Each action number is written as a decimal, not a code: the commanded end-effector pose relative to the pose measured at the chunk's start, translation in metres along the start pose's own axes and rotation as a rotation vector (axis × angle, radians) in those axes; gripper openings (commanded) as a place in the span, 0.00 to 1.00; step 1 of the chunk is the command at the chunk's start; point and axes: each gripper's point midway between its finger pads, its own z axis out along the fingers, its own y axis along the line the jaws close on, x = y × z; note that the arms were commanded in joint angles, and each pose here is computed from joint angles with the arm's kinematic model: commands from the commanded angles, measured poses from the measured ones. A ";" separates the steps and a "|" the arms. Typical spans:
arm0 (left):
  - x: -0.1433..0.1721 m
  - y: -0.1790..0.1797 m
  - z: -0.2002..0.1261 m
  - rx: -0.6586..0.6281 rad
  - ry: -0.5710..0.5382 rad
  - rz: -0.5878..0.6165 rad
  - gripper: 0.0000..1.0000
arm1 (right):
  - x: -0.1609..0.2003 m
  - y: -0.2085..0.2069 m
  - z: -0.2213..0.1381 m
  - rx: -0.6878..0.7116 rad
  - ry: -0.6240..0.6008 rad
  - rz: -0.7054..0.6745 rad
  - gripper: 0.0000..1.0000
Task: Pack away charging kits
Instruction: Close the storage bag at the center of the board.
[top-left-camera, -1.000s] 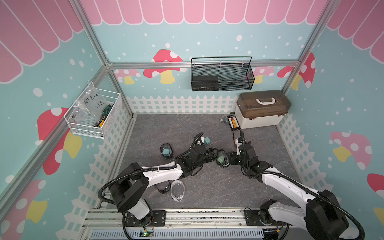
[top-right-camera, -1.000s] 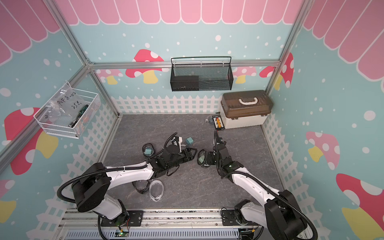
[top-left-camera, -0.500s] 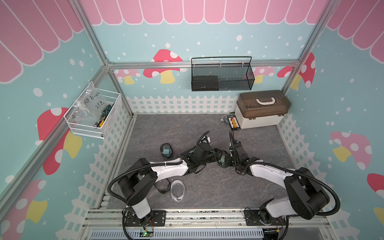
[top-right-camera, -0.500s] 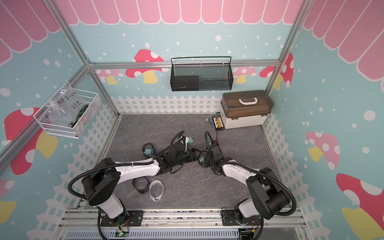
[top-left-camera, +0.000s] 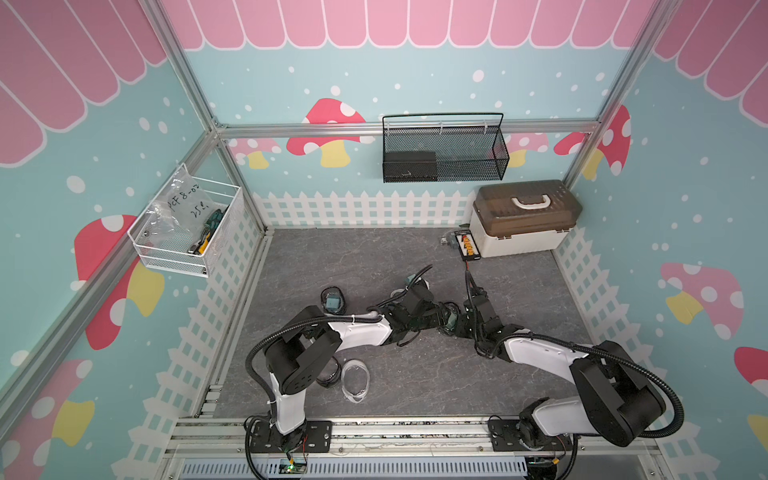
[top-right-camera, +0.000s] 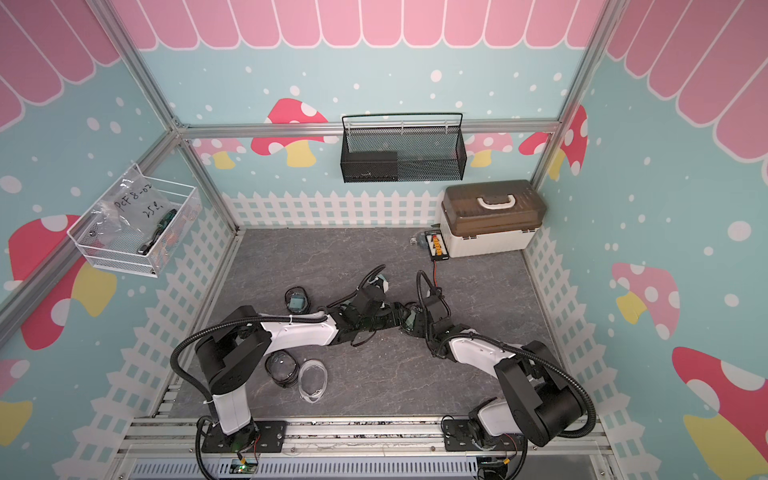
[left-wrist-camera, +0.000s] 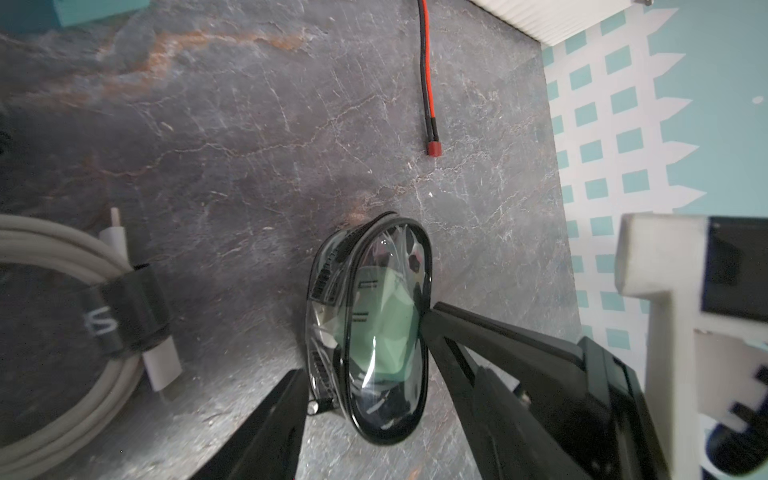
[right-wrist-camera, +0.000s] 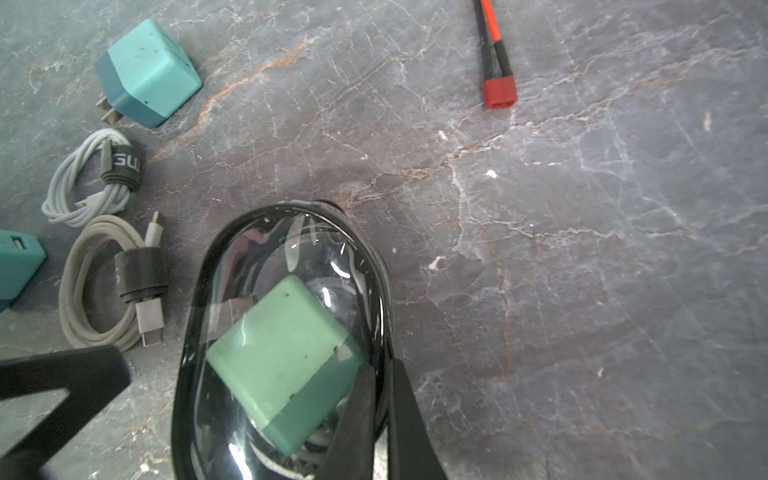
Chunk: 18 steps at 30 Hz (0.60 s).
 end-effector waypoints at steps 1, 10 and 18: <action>0.002 -0.002 0.008 -0.011 0.023 -0.014 0.66 | 0.012 -0.014 0.004 0.047 0.036 -0.003 0.06; 0.003 0.007 0.026 -0.037 0.056 -0.033 0.66 | 0.021 -0.019 0.020 0.051 0.065 0.010 0.00; -0.001 0.005 0.032 -0.011 0.072 -0.040 0.66 | 0.021 -0.018 0.020 0.016 0.048 0.008 0.00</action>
